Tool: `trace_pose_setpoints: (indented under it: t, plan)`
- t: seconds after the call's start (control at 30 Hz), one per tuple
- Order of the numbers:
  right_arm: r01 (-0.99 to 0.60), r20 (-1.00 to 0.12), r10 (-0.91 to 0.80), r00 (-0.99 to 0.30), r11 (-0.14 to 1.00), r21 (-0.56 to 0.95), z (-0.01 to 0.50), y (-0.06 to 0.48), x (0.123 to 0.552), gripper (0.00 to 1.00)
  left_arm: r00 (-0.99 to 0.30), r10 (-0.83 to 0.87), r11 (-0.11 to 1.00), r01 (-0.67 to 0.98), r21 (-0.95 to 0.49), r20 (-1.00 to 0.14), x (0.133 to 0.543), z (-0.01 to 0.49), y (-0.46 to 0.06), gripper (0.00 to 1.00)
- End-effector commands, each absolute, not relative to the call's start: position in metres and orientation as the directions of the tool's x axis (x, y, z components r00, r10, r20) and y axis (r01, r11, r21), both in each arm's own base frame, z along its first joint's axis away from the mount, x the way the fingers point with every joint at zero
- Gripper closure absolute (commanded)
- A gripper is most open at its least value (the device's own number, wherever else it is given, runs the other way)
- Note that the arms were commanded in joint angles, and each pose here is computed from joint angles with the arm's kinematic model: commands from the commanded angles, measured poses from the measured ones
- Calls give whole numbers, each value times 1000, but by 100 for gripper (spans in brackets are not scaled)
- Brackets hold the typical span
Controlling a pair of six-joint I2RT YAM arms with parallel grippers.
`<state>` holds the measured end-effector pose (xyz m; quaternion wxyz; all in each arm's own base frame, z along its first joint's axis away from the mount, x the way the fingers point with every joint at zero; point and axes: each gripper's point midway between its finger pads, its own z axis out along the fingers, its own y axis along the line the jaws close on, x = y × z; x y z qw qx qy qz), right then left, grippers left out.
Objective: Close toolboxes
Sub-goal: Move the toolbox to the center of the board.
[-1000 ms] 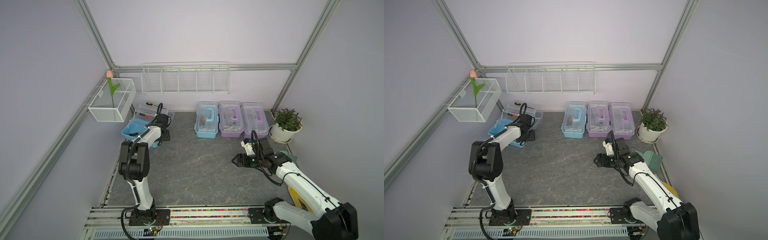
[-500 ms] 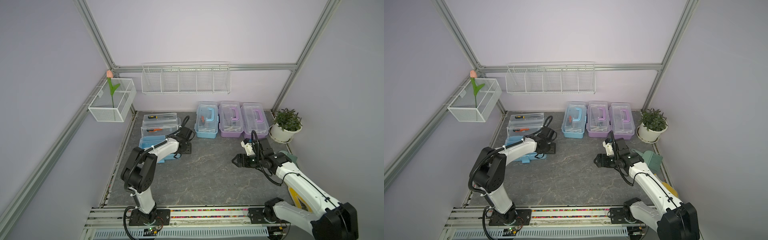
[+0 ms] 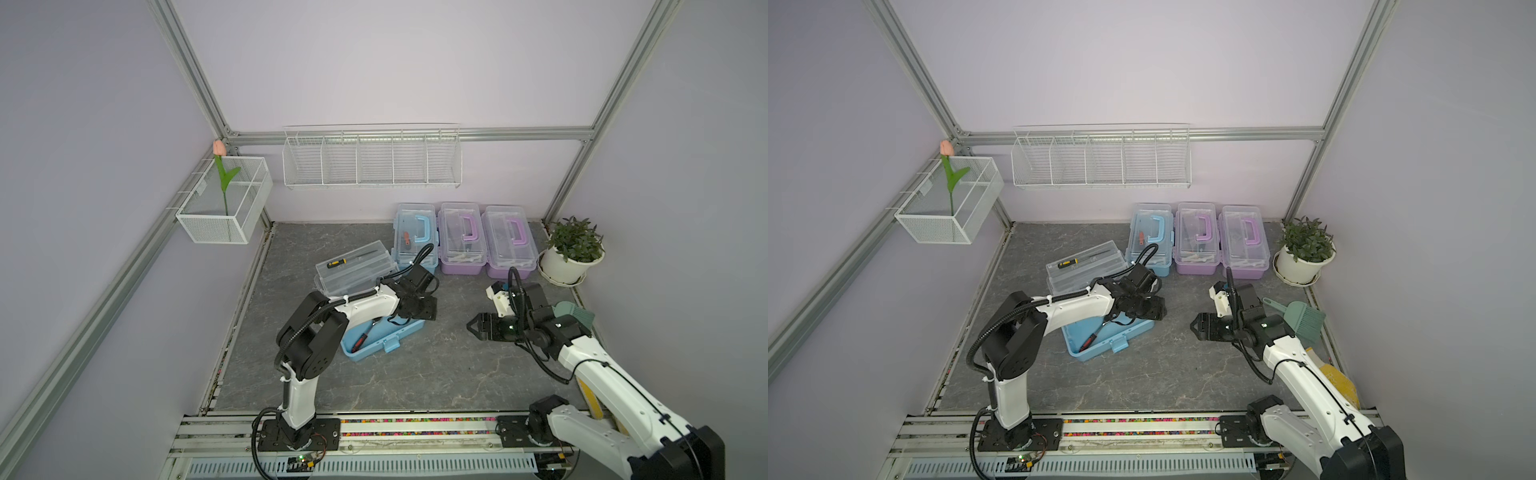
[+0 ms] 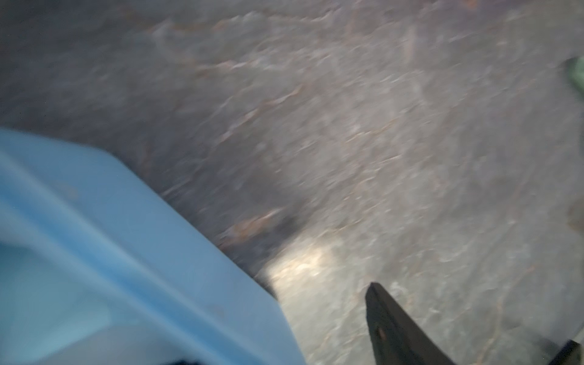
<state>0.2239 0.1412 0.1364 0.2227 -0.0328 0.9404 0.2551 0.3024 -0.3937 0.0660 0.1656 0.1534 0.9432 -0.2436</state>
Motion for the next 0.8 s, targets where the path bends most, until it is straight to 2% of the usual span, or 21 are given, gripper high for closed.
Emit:
trace_pose_setpoints:
  t: [0.0, 0.3, 0.37, 0.5, 0.67, 0.77]
  plan:
    - [-143, -436, 84, -896, 875, 463, 135, 134, 221, 25, -873, 232, 729, 448, -518, -429, 309, 89, -444, 29]
    - [-102, -407, 117, -906, 872, 479, 125, 132, 213, 26, -851, 173, 702, 460, -544, -495, 332, 116, -466, 24]
    - [-100, -404, 117, -907, 872, 478, 124, 135, 212, 26, -841, 178, 697, 474, -538, -511, 330, 126, -462, 19]
    - [-114, -415, 113, -903, 867, 484, 125, 149, 215, 26, -819, 225, 678, 520, -519, -527, 316, 145, -453, 1]
    - [-150, -413, 82, -907, 853, 500, 124, 176, 219, 31, -791, 282, 667, 568, -483, -542, 299, 175, -434, 1]
    - [-172, -423, 61, -904, 854, 491, 124, 186, 222, 32, -764, 345, 684, 602, -412, -544, 287, 202, -410, 1]
